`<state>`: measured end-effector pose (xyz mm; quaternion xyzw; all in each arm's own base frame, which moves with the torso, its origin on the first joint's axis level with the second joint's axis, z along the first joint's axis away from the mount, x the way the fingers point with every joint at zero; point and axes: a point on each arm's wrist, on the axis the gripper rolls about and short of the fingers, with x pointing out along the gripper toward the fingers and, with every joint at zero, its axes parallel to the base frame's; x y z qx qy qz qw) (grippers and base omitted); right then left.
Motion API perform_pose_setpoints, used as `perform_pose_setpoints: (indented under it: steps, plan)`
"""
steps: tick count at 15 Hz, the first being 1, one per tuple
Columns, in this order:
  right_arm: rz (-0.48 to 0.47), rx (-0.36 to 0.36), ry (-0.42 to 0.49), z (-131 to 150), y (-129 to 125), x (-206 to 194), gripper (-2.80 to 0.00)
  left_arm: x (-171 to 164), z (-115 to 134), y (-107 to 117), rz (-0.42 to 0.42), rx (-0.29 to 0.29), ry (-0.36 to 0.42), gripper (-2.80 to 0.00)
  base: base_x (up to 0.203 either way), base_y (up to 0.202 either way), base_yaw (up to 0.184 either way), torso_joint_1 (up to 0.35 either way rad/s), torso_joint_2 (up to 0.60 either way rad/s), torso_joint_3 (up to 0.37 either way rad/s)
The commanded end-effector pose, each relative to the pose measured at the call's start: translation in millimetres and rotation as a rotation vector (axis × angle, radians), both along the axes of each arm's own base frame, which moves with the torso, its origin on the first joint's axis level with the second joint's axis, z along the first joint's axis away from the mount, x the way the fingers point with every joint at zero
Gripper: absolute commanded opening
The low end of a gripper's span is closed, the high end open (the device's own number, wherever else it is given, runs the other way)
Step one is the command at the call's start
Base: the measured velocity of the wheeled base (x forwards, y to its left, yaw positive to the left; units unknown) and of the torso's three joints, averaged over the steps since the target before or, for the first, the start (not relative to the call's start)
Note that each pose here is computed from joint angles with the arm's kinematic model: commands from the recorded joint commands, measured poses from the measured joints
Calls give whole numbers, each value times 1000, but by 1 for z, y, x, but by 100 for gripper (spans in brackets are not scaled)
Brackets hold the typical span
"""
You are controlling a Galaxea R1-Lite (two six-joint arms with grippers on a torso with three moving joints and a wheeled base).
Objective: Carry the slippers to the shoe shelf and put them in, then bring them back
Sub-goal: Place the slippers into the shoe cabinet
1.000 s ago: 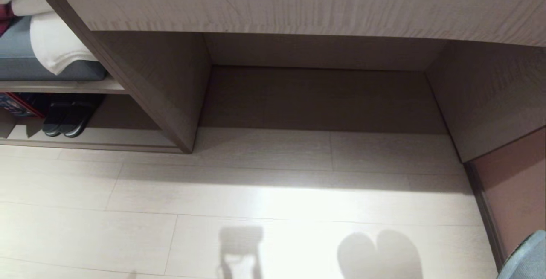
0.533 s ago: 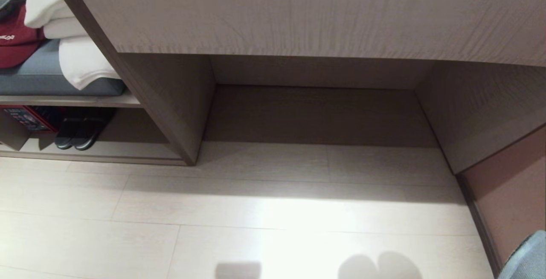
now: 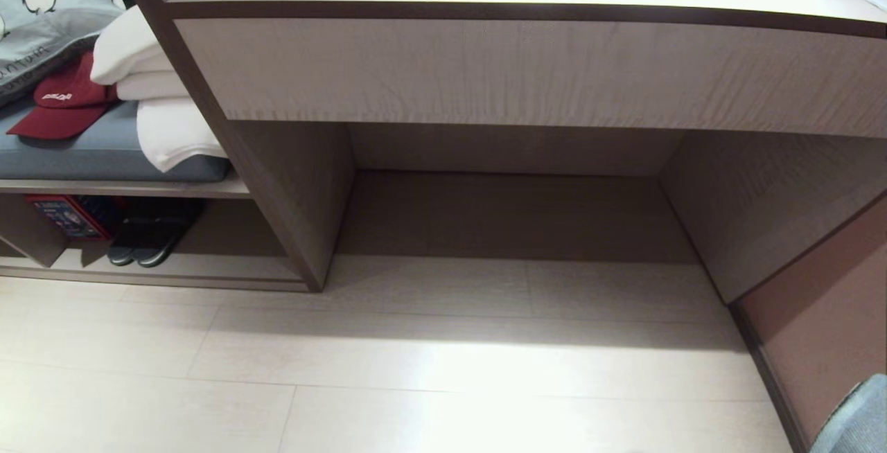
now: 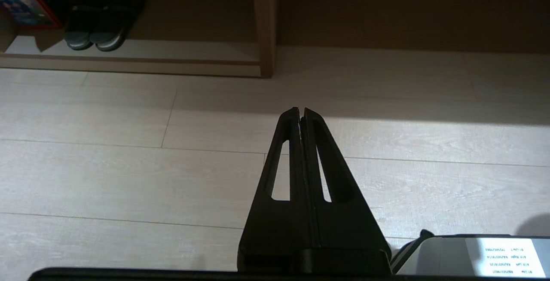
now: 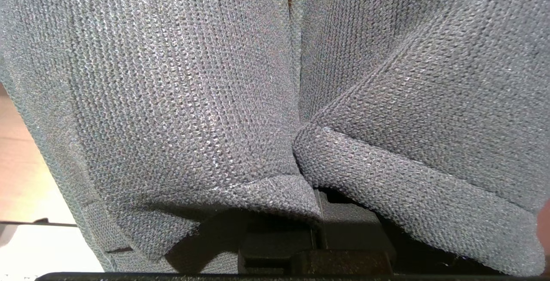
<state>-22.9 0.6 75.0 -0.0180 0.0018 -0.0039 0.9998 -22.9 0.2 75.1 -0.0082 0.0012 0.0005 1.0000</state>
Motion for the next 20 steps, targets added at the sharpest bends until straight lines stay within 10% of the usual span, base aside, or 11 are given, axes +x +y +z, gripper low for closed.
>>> perform_pose_setpoints:
  steps: [1,20]
  plan:
    - [0,-1,-2,0,0,0,-280,0,0,0,1,1,2,-280,0,0,0,2,2,207]
    - [0,2,0,0,0,0,-280,0,0,0,1,1,2,-280,0,0,0,2,1,203]
